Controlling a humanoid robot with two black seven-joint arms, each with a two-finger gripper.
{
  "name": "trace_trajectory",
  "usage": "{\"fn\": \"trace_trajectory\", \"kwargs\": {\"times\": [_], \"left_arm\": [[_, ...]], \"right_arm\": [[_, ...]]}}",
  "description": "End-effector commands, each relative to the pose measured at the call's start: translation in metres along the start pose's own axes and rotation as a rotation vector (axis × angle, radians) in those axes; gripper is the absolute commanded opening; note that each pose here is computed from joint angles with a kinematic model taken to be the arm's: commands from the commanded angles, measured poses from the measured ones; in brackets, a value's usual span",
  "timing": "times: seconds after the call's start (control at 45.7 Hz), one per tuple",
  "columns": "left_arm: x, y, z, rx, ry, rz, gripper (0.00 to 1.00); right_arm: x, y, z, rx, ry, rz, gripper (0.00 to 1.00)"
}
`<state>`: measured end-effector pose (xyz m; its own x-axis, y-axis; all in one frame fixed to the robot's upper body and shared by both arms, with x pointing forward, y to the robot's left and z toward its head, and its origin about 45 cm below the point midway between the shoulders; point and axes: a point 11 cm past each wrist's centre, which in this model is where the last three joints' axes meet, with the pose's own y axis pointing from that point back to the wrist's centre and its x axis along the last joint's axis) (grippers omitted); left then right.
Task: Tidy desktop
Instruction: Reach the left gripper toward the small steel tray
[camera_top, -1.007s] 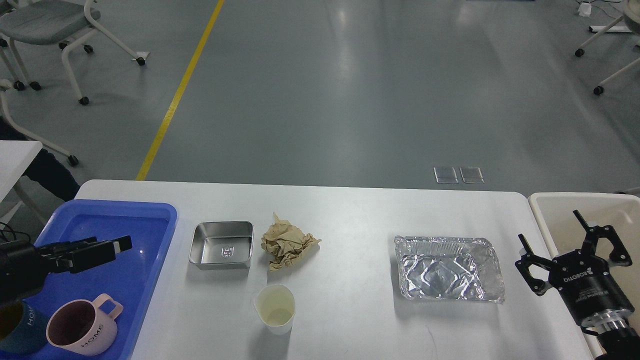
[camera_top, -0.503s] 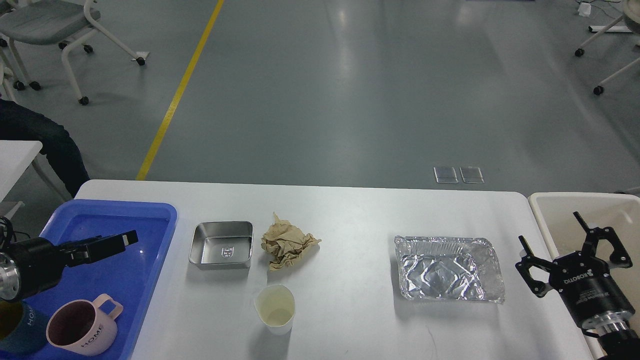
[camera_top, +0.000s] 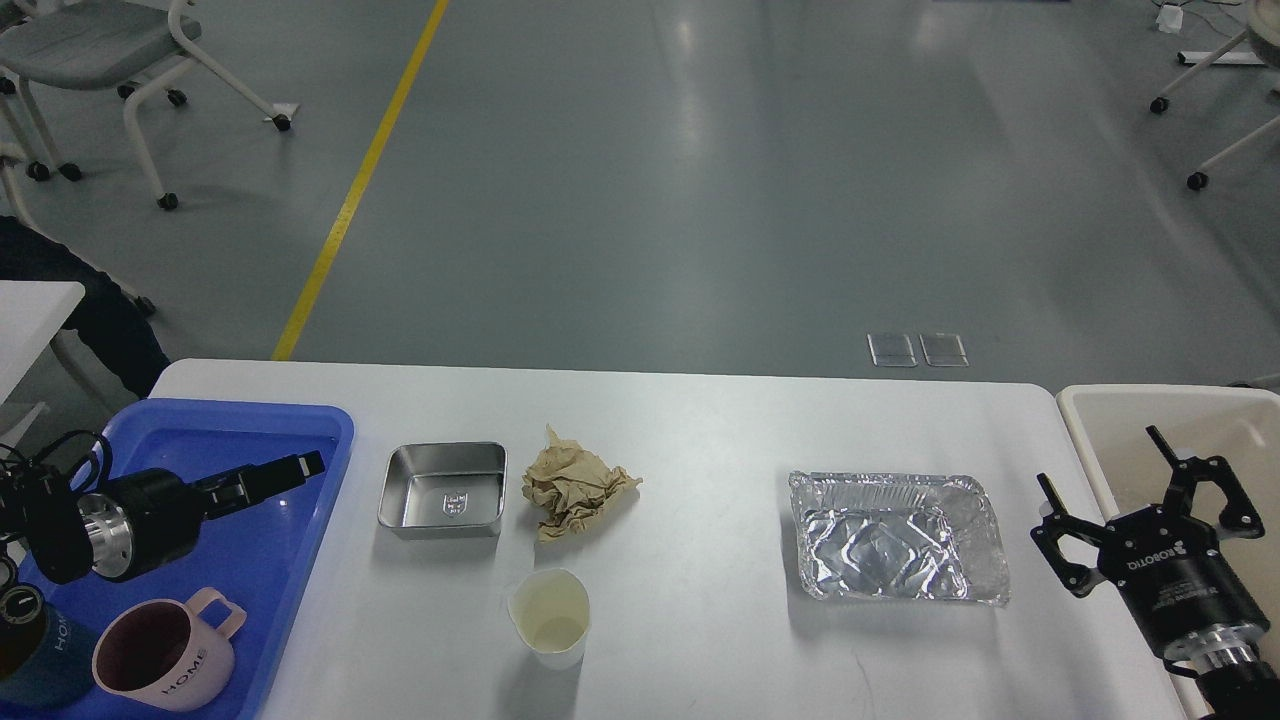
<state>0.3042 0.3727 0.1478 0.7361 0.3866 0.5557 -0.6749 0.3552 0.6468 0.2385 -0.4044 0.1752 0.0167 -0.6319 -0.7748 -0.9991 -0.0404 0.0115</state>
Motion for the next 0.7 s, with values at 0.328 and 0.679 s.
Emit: {"fn": "trace_trajectory", "kwargs": {"times": [0.328,0.679], "left_arm": [[-0.018,-0.053,-0.01,0.066,0.007,-0.071,0.89],[-0.025,-0.094,0.014,0.059,-0.041,-0.115,0.88]], "right_arm": [[-0.001,-0.002,0.0,0.003,-0.002,-0.005,1.0],[0.001,0.001,-0.002,0.003,0.003,0.0,1.0]]}}
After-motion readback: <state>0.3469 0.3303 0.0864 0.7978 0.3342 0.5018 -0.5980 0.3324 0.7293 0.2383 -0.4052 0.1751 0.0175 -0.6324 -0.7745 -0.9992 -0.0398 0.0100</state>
